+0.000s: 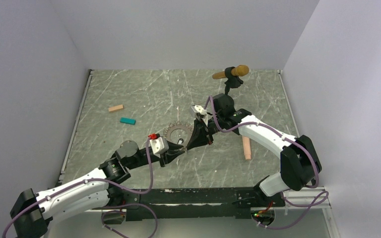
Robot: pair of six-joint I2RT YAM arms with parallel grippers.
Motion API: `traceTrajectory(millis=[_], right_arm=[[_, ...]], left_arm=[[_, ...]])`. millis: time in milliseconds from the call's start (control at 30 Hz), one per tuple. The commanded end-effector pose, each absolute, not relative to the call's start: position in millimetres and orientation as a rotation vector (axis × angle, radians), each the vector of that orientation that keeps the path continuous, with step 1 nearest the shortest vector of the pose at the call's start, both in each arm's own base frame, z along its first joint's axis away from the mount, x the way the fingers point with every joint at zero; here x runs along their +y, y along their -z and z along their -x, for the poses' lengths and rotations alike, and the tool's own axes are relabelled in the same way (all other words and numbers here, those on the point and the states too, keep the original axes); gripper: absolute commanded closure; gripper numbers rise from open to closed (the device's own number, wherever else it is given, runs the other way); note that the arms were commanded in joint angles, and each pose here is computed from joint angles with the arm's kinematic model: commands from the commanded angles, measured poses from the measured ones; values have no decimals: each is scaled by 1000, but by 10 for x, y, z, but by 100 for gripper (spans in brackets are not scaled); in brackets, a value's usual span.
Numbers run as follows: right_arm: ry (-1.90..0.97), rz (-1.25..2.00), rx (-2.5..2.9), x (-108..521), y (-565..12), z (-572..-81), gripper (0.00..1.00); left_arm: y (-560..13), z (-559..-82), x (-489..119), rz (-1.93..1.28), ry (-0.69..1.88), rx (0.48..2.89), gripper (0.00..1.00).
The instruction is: Put the keys on the keyring
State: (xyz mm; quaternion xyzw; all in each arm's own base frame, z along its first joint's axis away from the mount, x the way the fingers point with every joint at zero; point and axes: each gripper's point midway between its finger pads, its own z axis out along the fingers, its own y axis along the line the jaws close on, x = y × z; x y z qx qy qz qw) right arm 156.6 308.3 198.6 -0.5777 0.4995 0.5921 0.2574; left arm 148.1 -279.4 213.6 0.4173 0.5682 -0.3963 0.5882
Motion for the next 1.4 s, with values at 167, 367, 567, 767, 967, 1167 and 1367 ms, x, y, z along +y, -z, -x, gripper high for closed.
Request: traceTrajectory(millis=[167,367,567,767,967,1167,1367], right_arm=[[-1638,1577,1254,3076,-2126,-1505,100],[-1640,1577,1255,3077,-2123,-1502,100],[-1637,1577,1258,3077,-2108,-1506,100],[-1632,1577,1262,3079,-2096,-1513,100],[-1631,1578,1261,3078,-2094,-1511,100],[-1630,1578,1260,3078,-2095,-1512,100],[-1623,1577,1267,3079,-2077,-1525,100]], left_arm=[[-2090,-1552,-2846,-984,898,1352,72],[-2085,-1564,-2878,-987,905,1359,74],[-2096,-1537,-2899,-987,929,1351,78],[-2113,-1518,-2904,-989,941,1340,77],[-2122,-1497,-2925,-969,978,1358,76],[-2125,-1497,-2953,-973,990,1366,77],[-2120,-1479,-2981,-978,1011,1369,79]])
